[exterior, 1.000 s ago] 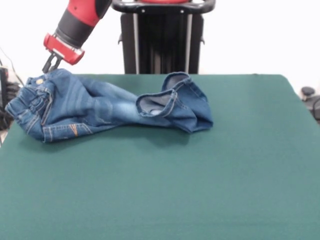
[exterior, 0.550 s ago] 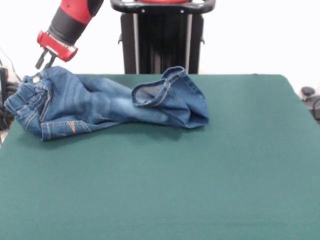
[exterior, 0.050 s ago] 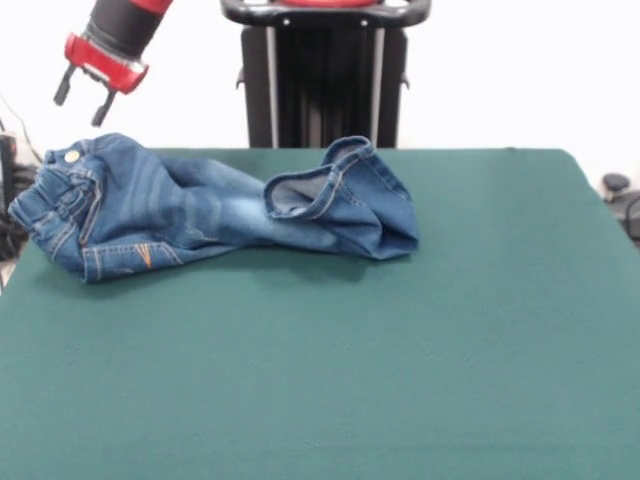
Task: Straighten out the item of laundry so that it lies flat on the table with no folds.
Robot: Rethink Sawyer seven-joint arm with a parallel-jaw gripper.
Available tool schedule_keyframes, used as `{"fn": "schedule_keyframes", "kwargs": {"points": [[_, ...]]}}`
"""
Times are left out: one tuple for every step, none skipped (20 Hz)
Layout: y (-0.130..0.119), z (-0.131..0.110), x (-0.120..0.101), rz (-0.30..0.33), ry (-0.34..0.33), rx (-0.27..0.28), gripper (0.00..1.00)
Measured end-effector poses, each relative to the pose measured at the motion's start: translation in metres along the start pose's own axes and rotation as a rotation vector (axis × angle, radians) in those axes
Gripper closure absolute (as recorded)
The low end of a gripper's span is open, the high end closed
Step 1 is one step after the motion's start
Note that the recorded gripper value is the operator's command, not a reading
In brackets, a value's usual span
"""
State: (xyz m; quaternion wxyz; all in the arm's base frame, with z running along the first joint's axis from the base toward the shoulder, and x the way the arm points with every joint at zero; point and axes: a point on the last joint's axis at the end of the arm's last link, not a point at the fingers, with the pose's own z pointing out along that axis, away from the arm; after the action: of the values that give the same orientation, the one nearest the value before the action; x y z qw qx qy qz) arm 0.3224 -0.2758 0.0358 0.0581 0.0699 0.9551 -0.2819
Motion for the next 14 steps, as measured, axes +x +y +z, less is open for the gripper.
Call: {"fn": "schedule_keyframes", "kwargs": {"points": [[-0.007,-0.004,-0.004,0.019,0.019,0.008,0.0],[-0.015,-0.008,-0.008,0.049,0.04,0.02,0.0],[-0.022,-0.012,-0.012,0.079,0.06,0.032,0.0],[-0.029,-0.017,-0.017,0.111,0.081,0.043,0.0],[-0.032,-0.019,-0.019,0.124,0.088,0.046,0.0],[-0.037,-0.023,-0.024,0.153,0.105,0.054,0.0],[-0.045,-0.031,-0.033,0.193,0.124,0.061,0.0],[-0.047,-0.034,-0.038,0.209,0.131,0.062,0.0],[-0.048,-0.037,-0.042,0.22,0.134,0.061,0.0],[-0.049,-0.044,-0.055,0.254,0.134,0.049,0.0],[-0.049,-0.046,-0.059,0.265,0.132,0.041,0.0],[-0.047,-0.047,-0.065,0.279,0.129,0.029,0.0],[-0.045,-0.048,-0.069,0.29,0.126,0.018,0.0],[-0.037,-0.049,-0.082,0.319,0.117,-0.021,0.0]]}}
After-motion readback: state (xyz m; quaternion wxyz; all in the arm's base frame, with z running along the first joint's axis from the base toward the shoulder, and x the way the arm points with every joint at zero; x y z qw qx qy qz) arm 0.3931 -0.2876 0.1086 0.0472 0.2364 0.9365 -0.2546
